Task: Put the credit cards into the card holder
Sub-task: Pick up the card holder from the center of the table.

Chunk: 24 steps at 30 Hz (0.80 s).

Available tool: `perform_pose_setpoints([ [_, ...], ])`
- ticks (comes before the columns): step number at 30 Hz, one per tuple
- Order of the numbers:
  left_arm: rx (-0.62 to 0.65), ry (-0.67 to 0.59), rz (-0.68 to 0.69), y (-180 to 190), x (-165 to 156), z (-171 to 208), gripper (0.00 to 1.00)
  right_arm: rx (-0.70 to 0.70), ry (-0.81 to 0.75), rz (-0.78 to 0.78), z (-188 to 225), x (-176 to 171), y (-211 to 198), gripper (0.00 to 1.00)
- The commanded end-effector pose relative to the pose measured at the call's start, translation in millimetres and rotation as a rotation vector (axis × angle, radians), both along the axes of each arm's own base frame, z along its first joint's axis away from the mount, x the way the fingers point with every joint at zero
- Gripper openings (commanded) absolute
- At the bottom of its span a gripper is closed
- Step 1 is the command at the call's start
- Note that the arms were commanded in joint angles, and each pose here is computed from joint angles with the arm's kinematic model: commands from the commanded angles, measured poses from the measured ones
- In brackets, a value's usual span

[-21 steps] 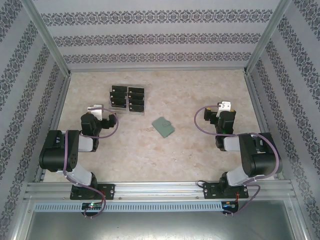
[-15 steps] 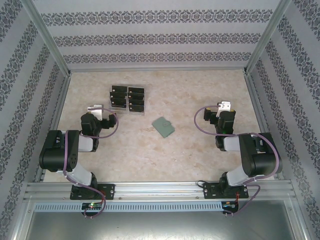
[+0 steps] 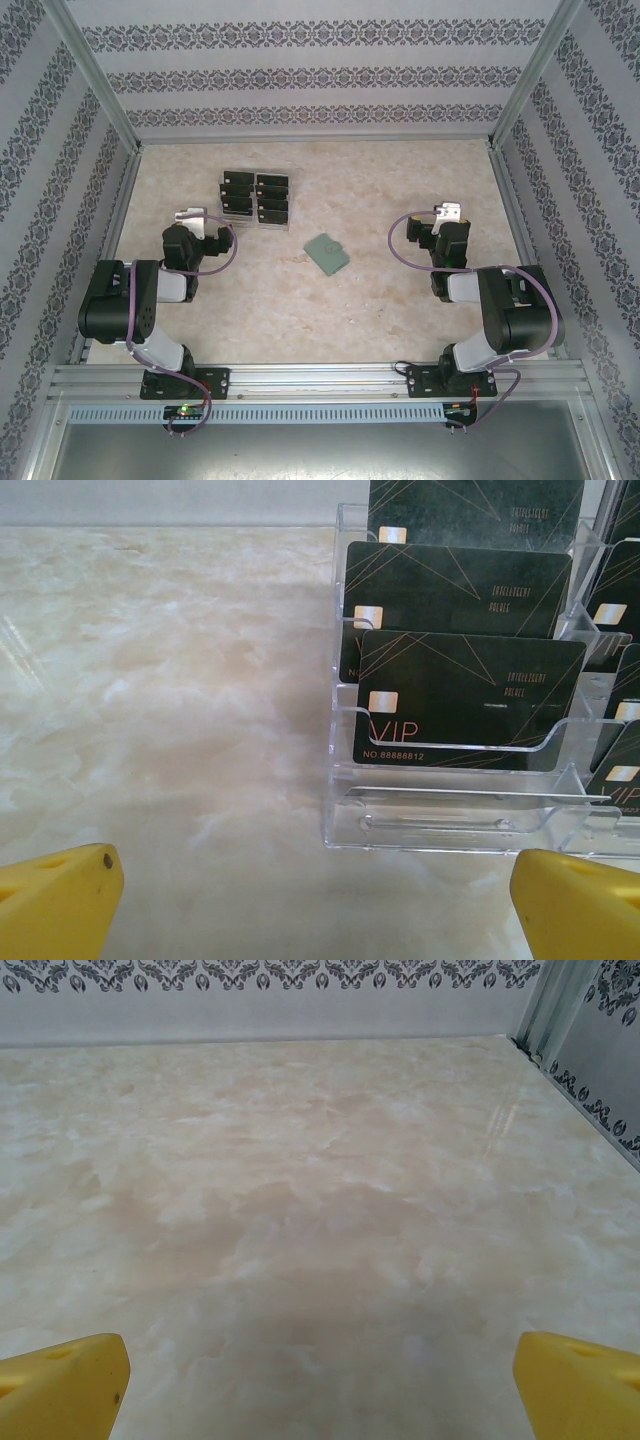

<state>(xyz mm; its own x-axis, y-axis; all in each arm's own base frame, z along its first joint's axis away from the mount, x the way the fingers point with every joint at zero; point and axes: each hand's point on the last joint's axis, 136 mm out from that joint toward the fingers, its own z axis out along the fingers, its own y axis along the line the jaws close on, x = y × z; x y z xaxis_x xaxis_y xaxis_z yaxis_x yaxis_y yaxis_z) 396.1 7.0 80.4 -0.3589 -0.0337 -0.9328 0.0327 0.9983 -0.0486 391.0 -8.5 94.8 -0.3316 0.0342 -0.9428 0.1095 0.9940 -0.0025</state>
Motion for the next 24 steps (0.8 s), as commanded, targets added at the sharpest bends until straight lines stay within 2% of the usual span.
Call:
perform_pose_setpoints([
  [1,0.008,-0.017,0.003,-2,4,7,1.00,0.003,-0.030,0.007,11,5,-1,0.98],
  [10,0.006,-0.037,0.010,-1,1,13,1.00,0.020,-0.044,0.016,13,3,-2,0.98],
  [17,0.010,-0.051,0.046,5,-8,49,1.00,0.019,-0.036,-0.045,46,-13,-9,0.98],
  [20,-0.038,-0.065,0.095,10,-15,71,1.00,0.155,0.015,-0.110,66,-21,-13,0.98],
  [23,-0.137,-0.063,0.118,7,-24,94,1.00,0.378,0.044,-0.232,82,-33,-20,0.98],
  [24,-0.182,-0.052,0.131,6,-28,100,1.00,0.432,0.052,-0.204,86,-35,-14,0.98],
])
